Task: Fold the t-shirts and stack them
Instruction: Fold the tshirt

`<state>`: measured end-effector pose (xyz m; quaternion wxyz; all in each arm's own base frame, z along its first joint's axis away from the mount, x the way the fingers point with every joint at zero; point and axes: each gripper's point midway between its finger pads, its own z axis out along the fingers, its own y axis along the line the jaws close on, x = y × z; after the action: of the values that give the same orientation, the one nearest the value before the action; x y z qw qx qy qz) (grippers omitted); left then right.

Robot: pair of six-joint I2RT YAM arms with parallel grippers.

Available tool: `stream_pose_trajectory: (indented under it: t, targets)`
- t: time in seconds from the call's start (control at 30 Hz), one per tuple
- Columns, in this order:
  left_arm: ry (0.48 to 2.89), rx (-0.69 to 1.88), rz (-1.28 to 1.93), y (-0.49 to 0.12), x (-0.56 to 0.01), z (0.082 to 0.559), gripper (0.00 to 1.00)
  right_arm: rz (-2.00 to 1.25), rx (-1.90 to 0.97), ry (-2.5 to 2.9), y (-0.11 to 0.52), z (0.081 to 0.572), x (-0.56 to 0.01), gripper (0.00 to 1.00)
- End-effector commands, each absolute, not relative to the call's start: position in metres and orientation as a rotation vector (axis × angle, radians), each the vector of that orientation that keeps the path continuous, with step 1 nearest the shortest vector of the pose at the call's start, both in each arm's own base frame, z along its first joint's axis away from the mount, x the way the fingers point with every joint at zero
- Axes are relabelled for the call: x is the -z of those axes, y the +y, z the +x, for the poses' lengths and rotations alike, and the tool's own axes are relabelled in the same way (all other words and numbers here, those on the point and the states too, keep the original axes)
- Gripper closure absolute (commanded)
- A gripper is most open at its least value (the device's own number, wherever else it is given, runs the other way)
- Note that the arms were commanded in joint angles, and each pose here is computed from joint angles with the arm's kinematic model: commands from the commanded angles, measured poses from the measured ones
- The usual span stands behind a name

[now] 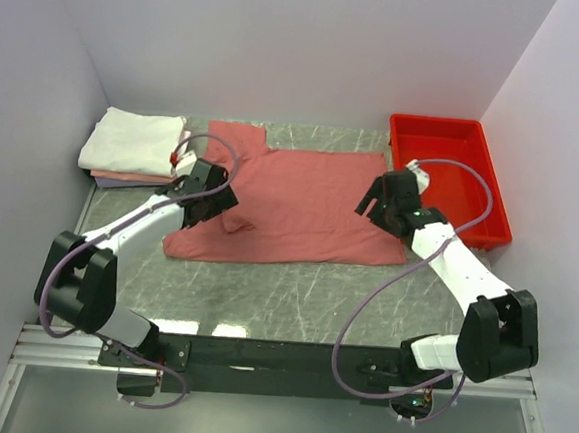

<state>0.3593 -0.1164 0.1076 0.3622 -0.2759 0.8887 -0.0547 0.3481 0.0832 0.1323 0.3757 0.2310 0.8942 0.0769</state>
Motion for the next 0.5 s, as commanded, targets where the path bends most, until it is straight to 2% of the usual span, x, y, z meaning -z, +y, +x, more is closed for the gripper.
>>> stream_pose_trajectory:
  t: [0.0,0.23,0.47]
  targets:
    - [2.293,0.227,-0.744,-0.120,-0.096,0.343,0.01,0.463,-0.261,2.337,0.113,0.342,-0.116,0.15]
    - [2.384,0.240,-0.760,-0.125,-0.058,0.332,0.01,0.294,-0.280,2.490,0.164,0.345,-0.064,0.14]
    - [2.440,0.215,-0.840,-0.113,-0.033,0.298,0.01,0.324,-0.291,2.578,0.169,0.324,-0.036,0.14]
